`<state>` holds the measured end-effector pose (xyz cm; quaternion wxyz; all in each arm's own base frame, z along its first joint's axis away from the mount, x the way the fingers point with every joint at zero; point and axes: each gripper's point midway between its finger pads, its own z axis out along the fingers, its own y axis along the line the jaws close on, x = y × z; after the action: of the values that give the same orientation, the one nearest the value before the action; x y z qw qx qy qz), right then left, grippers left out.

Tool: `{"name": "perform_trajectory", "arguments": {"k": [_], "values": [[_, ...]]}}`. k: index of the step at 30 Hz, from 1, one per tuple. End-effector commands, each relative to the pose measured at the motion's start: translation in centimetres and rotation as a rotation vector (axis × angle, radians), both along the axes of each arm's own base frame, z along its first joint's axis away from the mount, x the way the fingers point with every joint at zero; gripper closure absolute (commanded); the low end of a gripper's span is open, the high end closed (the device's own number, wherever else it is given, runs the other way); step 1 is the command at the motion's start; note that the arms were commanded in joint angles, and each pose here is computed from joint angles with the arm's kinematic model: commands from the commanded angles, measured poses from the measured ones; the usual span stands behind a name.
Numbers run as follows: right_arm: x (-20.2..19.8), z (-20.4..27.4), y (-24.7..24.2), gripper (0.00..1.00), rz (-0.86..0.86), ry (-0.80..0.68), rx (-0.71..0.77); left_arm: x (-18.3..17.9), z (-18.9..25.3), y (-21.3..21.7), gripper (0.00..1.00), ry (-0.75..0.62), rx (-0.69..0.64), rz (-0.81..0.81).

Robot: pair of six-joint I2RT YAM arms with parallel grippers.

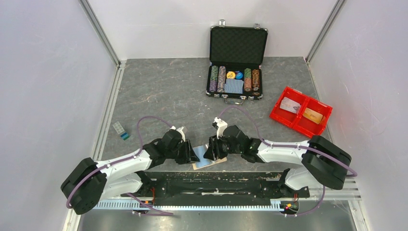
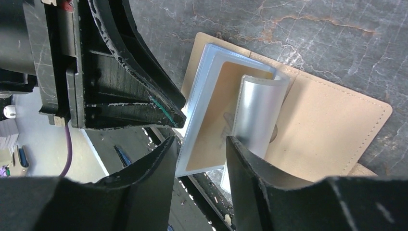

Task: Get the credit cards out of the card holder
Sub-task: Remove the credit card from the card holder.

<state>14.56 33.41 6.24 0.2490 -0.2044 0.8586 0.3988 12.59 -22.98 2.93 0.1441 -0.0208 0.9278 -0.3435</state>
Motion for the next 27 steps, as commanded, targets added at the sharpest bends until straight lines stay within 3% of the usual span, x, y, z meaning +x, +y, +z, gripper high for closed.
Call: {"name": "perform_trajectory", "arguments": {"k": [1, 7, 10, 13, 20, 24, 27], "values": [[0.7, 1.6, 1.4, 0.53, 0.007, -0.057, 0.021, 1.1, 1.4, -0.1, 0.61, -0.071, 0.008, -0.006], [0.2, 1.8, 2.4, 0.46, 0.043, -0.066, 0.012, 1.8, 2.5, 1.0, 0.59, -0.115, 0.063, 0.031], [-0.1, 2.1, 2.8, 0.38, 0.055, -0.068, 0.016, 2.3, 3.4, 1.8, 0.57, -0.146, 0.088, 0.064], [0.2, 2.5, 2.7, 0.38, 0.043, -0.080, 0.009, 2.6, 4.1, 2.2, 0.57, -0.170, 0.093, 0.084], [1.4, 2.9, 1.4, 0.48, -0.021, -0.133, -0.046, 2.5, 4.8, 1.5, 0.58, -0.193, 0.031, 0.068], [2.1, 1.9, 0.7, 0.65, -0.034, -0.131, -0.076, 1.9, 4.5, -0.4, 0.70, -0.170, -0.056, -0.003], [2.9, 1.5, 0.0, 0.69, -0.051, -0.127, -0.082, 1.5, 4.3, -1.6, 0.75, -0.143, -0.105, -0.040]]}}
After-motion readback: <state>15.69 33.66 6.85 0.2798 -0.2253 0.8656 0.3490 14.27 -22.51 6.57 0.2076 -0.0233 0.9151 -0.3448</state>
